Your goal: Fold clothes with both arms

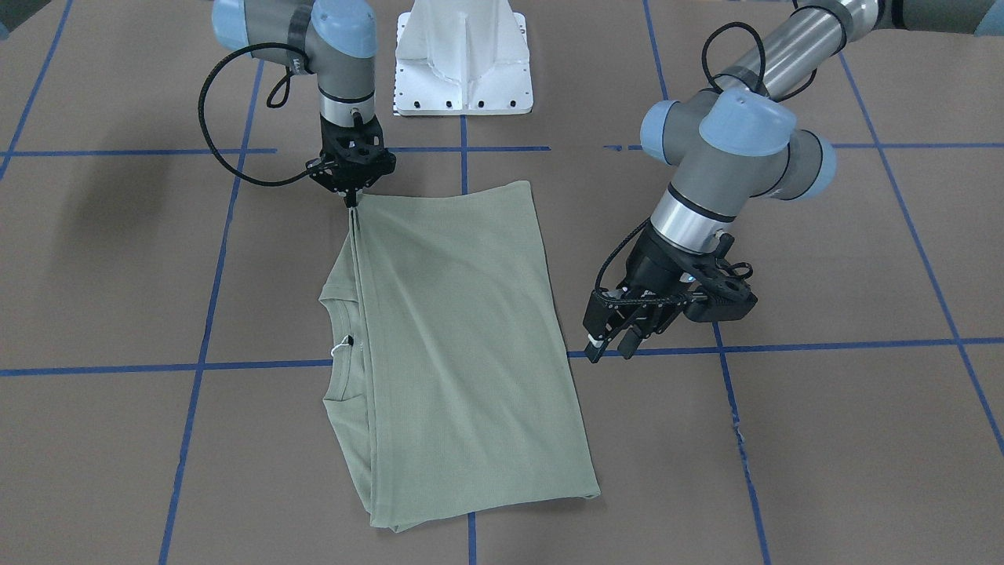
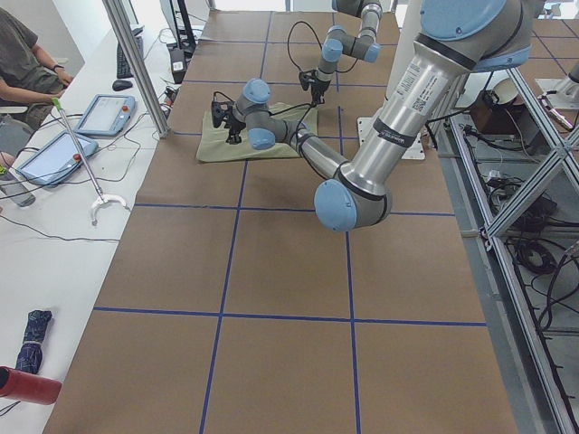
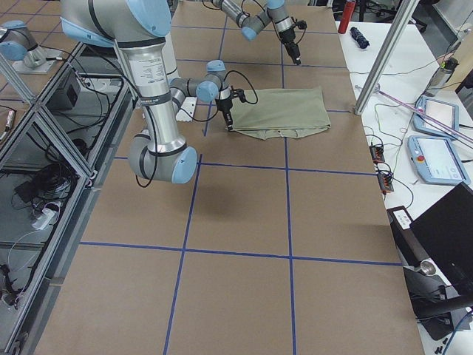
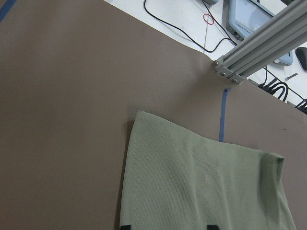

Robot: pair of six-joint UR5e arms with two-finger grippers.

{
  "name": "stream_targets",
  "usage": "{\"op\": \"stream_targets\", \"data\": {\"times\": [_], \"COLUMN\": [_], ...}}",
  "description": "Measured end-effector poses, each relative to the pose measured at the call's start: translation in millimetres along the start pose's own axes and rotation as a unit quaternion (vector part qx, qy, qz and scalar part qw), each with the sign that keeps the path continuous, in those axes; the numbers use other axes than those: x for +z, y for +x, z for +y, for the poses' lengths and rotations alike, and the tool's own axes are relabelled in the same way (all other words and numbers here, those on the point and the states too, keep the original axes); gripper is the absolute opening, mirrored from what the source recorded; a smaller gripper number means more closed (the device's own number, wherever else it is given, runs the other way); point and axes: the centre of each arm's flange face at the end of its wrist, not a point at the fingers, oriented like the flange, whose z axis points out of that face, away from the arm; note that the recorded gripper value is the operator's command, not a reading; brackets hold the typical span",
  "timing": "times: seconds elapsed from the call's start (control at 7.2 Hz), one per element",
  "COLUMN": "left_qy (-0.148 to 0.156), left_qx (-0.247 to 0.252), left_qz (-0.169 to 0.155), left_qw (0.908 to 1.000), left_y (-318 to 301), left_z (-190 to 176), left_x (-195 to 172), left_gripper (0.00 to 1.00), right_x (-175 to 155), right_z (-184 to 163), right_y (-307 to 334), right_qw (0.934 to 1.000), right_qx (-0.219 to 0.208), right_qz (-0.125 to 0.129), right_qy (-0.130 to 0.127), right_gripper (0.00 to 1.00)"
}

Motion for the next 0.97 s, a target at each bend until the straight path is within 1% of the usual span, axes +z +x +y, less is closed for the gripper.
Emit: {"op": "stream_targets", "data": {"times": [0.14, 0.42, 0.56, 0.69, 0.83, 0.97], "left_qy": [0.0, 0.0, 0.0, 0.0, -0.001, -0.002], "left_qx": [-0.001, -0.005, -0.006, -0.007, -0.008, -0.008], "left_qz": [0.0, 0.0, -0.001, -0.001, -0.001, -0.002], "left_qw": [1.0, 1.0, 1.0, 1.0, 1.0, 1.0], "left_y": [0.1, 0.0, -0.3, -0.4, -0.6, -1.1], "left_z": [0.0, 0.0, 0.0, 0.0, 0.0, 0.1], "left_x": [-0.1, 0.0, 0.2, 0.4, 0.6, 0.9], "left_gripper": [0.61, 0.61, 0.61, 0.61, 0.61, 0.61], "right_x": [-1.5, -10.9, -16.9, -20.2, -21.3, -21.4], "right_z": [-0.5, -18.1, -29.5, -37.1, -40.3, -41.0], "right_y": [-0.4, 3.6, 7.1, 10.2, 11.2, 10.9], "right_qw": [1.0, 0.9997, 0.9991, 0.997, 0.9906, 0.9778], "right_qx": [0.003, 0.018, 0.035, 0.072, 0.133, 0.207], "right_qz": [-0.001, -0.007, -0.011, -0.013, -0.015, -0.018], "right_qy": [0.001, 0.013, 0.02, 0.025, 0.026, 0.026], "right_gripper": [0.51, 0.58, 0.59, 0.61, 0.61, 0.62]}}
